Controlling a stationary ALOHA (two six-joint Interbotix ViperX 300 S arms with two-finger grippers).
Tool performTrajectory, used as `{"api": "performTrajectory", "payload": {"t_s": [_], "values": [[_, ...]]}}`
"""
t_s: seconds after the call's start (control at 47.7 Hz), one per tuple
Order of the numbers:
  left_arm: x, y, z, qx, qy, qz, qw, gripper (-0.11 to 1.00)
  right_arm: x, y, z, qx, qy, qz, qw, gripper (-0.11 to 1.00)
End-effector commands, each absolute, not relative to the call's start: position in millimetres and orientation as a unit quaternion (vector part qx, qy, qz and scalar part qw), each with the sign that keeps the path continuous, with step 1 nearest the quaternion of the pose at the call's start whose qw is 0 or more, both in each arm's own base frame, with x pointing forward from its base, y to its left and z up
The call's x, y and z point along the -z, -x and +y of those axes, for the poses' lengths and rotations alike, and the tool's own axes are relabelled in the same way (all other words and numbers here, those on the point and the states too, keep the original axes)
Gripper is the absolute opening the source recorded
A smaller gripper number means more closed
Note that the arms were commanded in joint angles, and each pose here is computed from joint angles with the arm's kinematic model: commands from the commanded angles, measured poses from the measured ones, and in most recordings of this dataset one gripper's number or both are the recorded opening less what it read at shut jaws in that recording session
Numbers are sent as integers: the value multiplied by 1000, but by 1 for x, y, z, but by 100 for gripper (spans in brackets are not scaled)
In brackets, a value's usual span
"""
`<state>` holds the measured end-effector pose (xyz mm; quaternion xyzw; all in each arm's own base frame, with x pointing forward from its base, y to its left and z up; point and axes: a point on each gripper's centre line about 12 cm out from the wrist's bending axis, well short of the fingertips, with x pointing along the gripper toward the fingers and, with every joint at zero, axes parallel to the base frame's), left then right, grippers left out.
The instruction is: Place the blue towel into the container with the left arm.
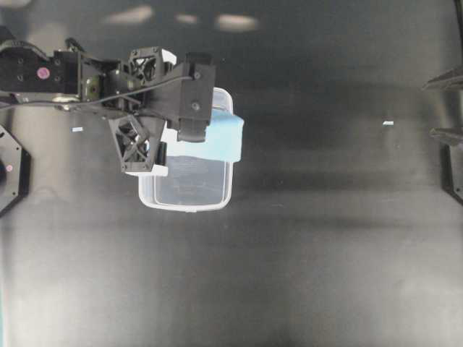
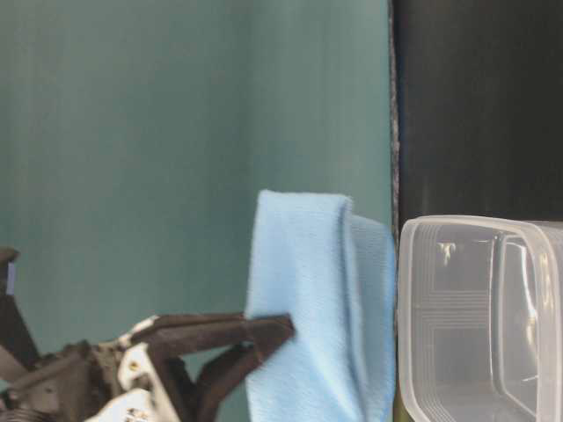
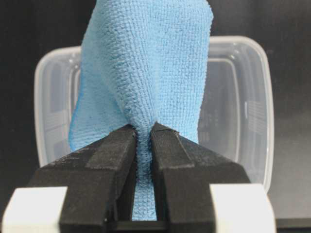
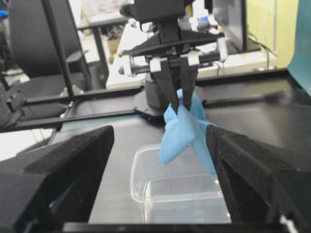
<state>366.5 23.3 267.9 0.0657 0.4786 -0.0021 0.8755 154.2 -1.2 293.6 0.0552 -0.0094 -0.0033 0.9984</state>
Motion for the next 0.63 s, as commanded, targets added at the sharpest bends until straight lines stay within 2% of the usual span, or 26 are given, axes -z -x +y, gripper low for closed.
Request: {"api": "performTrajectory", "payload": {"t_s": [0.0, 0.503, 0.545, 0.608], "values": [[-273, -365, 26, -3, -64, 465, 883, 6, -295, -156, -2, 5, -58, -11, 998, 74], [-249, -362, 28, -8, -55, 476, 878, 8, -295, -156, -2, 5, -60, -12, 998, 74], [-247, -360, 28, -10, -52, 478, 877, 14, -295, -156, -2, 5, -59, -12, 998, 74], [-245, -360, 28, -12, -47, 479, 876, 31, -296, -156, -2, 5, -60, -13, 998, 74]]}}
